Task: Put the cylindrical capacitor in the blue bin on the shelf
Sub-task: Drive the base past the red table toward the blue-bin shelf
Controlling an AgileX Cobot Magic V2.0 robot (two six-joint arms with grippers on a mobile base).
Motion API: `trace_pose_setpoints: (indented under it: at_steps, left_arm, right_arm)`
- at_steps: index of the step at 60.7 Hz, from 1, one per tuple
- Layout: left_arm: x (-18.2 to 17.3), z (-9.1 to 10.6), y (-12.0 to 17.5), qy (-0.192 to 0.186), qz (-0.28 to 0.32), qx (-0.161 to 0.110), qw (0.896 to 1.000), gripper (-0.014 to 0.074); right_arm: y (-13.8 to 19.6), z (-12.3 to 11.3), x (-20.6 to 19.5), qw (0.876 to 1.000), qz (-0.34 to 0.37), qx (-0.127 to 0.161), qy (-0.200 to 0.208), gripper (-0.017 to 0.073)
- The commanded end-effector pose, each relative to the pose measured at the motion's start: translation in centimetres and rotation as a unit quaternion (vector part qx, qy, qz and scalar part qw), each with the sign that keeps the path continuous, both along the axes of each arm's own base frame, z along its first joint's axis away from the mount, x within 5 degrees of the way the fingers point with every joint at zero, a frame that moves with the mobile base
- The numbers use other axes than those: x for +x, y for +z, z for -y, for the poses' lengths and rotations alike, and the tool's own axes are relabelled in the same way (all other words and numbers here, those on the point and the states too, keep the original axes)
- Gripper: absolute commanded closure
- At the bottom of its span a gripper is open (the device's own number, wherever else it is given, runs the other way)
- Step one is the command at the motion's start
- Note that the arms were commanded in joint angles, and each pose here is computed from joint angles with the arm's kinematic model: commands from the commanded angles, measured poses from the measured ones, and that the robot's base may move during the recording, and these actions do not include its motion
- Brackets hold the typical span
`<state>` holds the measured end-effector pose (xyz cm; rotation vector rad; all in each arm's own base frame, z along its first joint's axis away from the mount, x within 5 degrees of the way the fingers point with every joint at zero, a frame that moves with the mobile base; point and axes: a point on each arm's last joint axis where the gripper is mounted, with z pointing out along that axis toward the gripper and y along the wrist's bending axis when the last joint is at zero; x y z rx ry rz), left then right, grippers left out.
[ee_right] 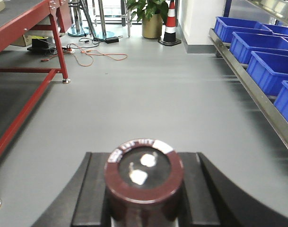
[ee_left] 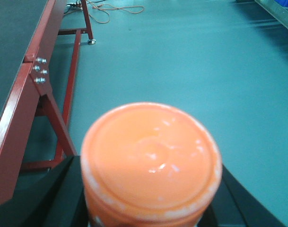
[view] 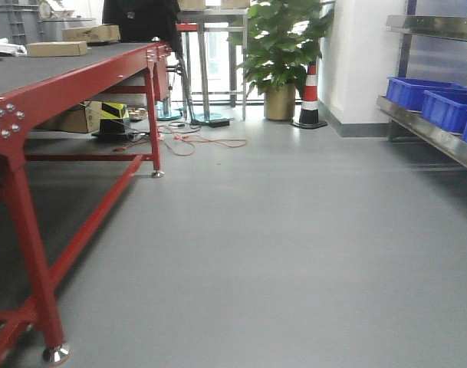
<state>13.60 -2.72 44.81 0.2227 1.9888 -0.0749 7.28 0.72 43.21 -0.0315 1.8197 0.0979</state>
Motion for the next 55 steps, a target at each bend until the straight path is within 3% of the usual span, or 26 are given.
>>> trace_pose_setpoints:
  at_steps: [1,55]
  left_arm:
    - [-0.11,0.1,0.55,-0.005,0.019,-0.006,1.0,0.0704]
    - [-0.11,0.1,0.55,-0.005,0.019,-0.006,1.0,0.0704]
  right_arm:
    - [0.24,0.05,0.06,1.0,0.012,-0.003,-0.002,0.0705]
    - [0.24,0.05,0.06,1.0,0.012,-0.003,-0.002,0.0705]
